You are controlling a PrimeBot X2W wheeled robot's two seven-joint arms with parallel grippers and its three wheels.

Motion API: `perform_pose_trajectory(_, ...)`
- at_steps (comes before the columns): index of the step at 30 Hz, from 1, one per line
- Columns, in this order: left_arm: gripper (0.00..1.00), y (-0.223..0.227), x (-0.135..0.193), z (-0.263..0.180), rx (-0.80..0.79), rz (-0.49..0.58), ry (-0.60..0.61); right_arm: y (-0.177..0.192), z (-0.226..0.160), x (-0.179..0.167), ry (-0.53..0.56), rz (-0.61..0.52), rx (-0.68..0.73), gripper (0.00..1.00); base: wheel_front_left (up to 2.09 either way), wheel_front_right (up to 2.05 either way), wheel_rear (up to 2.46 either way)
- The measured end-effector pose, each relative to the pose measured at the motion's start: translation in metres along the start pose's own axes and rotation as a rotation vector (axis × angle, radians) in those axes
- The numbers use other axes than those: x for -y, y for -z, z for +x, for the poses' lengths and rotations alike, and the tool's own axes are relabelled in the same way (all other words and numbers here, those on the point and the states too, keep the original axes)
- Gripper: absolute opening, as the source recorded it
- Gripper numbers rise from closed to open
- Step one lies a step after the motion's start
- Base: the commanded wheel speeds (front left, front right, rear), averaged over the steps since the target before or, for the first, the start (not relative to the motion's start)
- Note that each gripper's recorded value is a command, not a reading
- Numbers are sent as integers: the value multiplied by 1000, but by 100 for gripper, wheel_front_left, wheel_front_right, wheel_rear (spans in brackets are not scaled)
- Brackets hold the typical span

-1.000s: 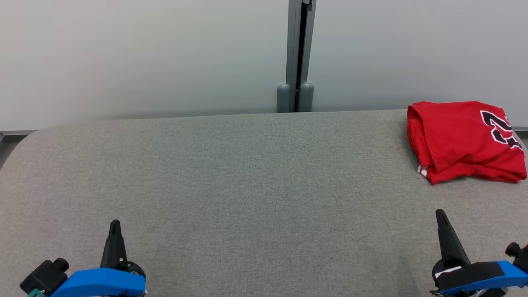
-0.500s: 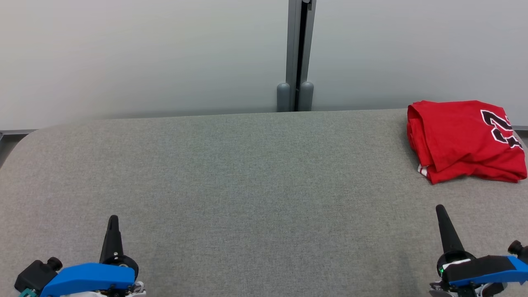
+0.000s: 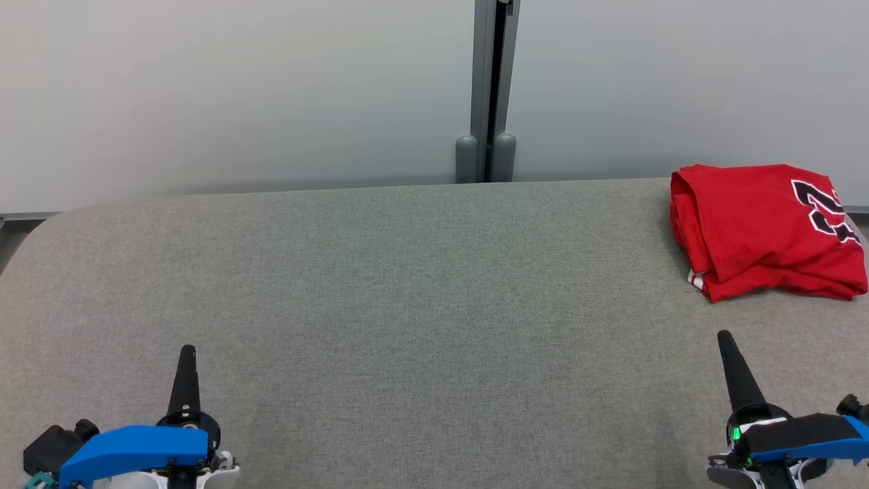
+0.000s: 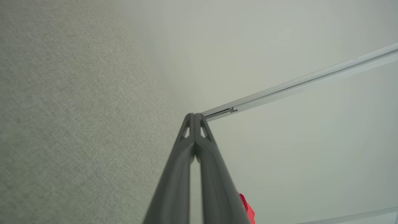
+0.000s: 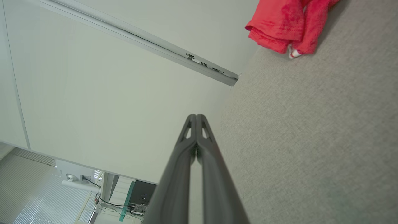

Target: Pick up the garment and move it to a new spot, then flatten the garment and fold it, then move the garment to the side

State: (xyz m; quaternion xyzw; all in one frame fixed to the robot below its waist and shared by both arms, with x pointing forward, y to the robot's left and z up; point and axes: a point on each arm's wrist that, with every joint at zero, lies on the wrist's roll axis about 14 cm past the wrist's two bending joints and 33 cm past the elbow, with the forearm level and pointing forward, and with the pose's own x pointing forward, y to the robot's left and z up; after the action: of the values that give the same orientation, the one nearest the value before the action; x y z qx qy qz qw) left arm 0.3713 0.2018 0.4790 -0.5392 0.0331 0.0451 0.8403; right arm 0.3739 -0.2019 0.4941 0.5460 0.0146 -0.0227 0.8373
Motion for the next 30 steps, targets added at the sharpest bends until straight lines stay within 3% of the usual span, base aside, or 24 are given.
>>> perform_pose_trajectory(30,0,-5,15,9,-13,-270,55,-1,8,-6,-22,259,-9,0,0,0,0)
